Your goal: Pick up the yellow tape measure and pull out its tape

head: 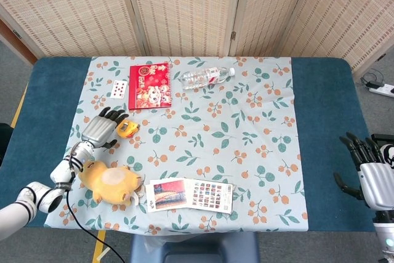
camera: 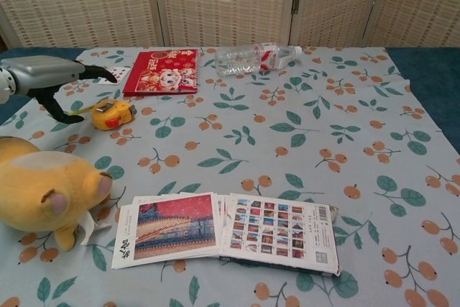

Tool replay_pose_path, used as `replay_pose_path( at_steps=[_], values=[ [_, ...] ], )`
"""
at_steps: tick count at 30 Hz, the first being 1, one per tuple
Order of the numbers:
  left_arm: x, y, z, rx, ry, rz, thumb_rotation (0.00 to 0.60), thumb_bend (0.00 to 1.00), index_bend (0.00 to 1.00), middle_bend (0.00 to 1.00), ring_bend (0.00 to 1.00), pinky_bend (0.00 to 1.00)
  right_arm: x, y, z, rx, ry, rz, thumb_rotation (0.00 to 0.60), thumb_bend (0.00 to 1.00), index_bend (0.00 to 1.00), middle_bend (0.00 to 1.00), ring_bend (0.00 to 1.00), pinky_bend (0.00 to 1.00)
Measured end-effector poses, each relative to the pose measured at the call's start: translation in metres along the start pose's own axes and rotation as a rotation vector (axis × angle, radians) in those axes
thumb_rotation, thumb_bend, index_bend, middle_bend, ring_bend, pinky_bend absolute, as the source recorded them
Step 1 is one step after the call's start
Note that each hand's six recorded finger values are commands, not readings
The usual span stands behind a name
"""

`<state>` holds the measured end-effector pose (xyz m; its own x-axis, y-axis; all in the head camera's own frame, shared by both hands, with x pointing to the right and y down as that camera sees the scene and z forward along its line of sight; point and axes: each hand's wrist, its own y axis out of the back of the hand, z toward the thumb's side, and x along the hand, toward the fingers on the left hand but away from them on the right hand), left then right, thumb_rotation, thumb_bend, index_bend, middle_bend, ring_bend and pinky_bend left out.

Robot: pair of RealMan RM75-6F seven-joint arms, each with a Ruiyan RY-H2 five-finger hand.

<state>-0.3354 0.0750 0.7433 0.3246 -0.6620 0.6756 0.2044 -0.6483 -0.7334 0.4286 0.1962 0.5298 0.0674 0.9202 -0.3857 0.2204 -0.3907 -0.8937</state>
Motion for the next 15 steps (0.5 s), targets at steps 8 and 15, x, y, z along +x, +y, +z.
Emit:
replay_pose_path(
  at_steps=[8,15],
  values=[
    [0.016,-0.012,0.002,0.036,0.018,-0.050,0.600,0.40,0.12,0.08,0.11,0.00,-0.001,-0.003,-0.001,0.003,-0.010,0.006,0.600,0.39,0.12,0.10,0.12,0.00],
    [0.026,-0.017,0.005,0.052,0.025,-0.075,0.600,0.40,0.14,0.07,0.11,0.00,-0.001,-0.005,-0.003,0.004,-0.018,0.009,0.600,0.40,0.12,0.10,0.12,0.00]
  ],
)
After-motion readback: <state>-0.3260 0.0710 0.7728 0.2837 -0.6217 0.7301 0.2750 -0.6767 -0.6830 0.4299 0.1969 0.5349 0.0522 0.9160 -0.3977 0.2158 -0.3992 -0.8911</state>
